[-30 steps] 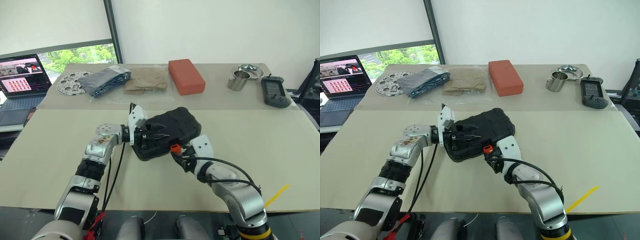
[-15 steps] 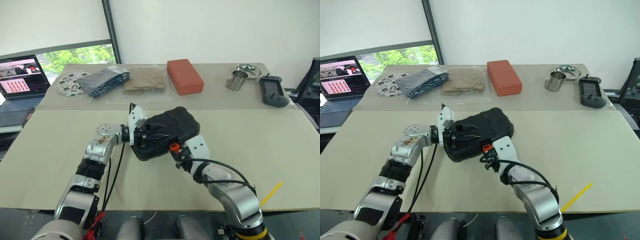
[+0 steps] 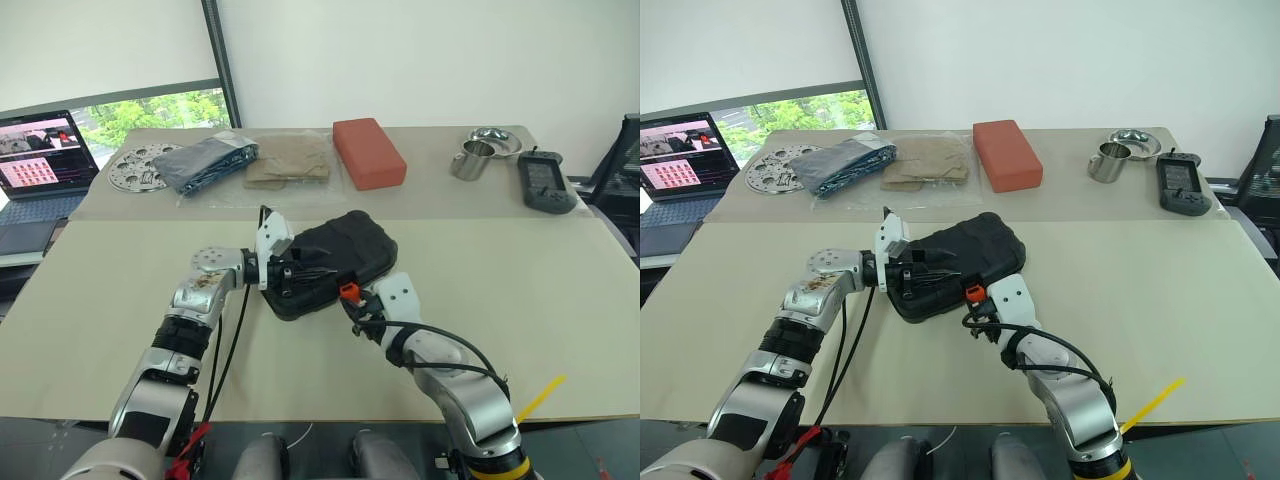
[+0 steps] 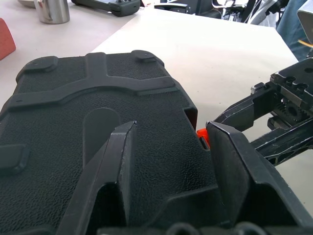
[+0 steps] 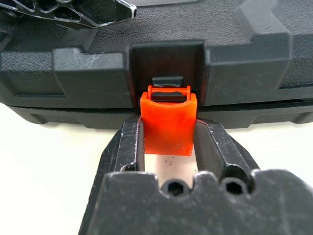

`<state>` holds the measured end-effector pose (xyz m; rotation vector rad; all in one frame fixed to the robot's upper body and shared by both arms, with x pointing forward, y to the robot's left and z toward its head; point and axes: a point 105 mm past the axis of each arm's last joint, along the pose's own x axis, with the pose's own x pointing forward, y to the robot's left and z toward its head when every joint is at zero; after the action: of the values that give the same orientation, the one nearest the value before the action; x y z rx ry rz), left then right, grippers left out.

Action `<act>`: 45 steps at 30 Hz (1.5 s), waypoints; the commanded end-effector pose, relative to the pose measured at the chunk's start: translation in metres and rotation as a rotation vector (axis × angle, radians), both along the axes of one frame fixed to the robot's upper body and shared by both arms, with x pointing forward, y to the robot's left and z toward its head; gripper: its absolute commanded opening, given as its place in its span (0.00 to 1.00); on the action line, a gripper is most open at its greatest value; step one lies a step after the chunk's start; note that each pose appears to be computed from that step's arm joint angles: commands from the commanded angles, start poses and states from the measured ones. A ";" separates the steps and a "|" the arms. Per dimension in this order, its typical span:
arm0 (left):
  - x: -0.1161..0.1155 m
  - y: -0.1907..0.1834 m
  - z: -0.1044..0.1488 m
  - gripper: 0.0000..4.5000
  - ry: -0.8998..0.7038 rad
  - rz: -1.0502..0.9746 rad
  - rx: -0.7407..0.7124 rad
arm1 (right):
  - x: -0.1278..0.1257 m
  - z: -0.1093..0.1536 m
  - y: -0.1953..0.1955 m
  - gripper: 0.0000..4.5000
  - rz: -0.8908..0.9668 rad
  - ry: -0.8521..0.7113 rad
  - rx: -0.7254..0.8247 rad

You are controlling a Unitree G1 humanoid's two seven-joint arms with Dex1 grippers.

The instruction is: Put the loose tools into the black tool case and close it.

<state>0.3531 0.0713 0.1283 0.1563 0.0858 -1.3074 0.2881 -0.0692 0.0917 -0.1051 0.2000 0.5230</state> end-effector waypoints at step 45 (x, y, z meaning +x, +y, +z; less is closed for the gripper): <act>-0.008 0.002 -0.038 0.54 0.056 -0.001 0.097 | 0.004 0.023 0.001 0.26 0.077 -0.279 0.125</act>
<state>0.3507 0.0697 0.1224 0.2224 0.0742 -1.3142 0.2920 -0.0725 0.0781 -0.0663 0.0307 0.5736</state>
